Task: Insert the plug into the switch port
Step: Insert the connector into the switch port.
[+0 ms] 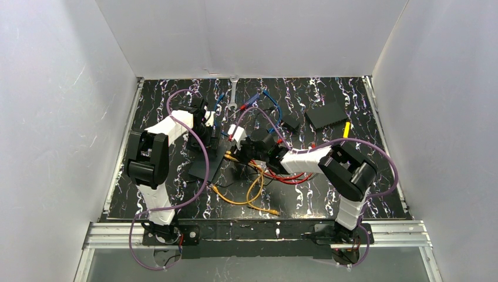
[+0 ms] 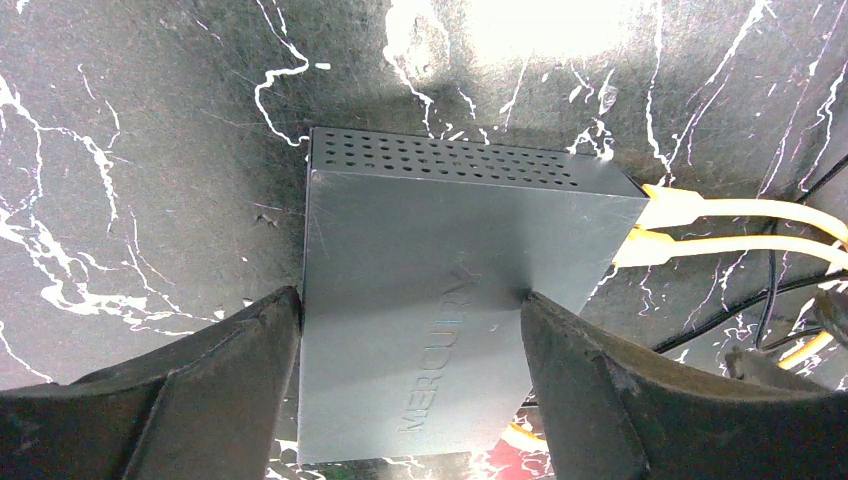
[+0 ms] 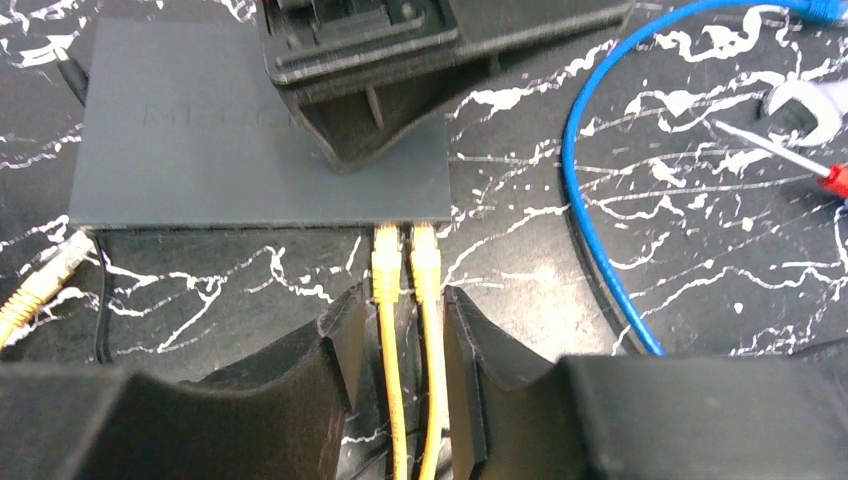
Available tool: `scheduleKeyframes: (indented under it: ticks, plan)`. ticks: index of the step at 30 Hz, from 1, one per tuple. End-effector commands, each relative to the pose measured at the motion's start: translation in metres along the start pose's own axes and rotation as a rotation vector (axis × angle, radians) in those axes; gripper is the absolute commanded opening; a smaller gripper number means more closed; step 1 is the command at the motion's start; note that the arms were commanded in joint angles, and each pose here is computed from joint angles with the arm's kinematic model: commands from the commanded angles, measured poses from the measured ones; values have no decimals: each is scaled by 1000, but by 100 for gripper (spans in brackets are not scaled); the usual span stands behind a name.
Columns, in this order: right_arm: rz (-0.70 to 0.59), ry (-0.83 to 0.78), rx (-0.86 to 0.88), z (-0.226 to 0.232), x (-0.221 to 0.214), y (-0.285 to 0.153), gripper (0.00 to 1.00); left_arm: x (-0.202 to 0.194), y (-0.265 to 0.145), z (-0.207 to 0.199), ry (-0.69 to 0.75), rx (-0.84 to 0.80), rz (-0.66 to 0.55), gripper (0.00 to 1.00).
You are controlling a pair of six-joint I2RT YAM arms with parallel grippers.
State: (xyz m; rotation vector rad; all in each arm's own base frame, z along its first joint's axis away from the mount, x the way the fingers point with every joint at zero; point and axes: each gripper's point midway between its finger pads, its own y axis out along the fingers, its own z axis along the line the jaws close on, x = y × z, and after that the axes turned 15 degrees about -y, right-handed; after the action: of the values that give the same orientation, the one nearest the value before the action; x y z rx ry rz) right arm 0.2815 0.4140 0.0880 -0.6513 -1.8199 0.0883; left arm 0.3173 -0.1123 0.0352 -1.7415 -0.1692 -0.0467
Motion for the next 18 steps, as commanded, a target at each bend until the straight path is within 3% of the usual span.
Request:
scheduleKeyframes:
  ticks: [1, 18]
  plan:
    - [11, 20, 11, 2, -7, -4, 42, -13, 9, 17, -8, 75, 48, 78]
    - [71, 48, 69, 17, -41, 20, 36, -15, 12, 11, -5, 36, 63, 78]
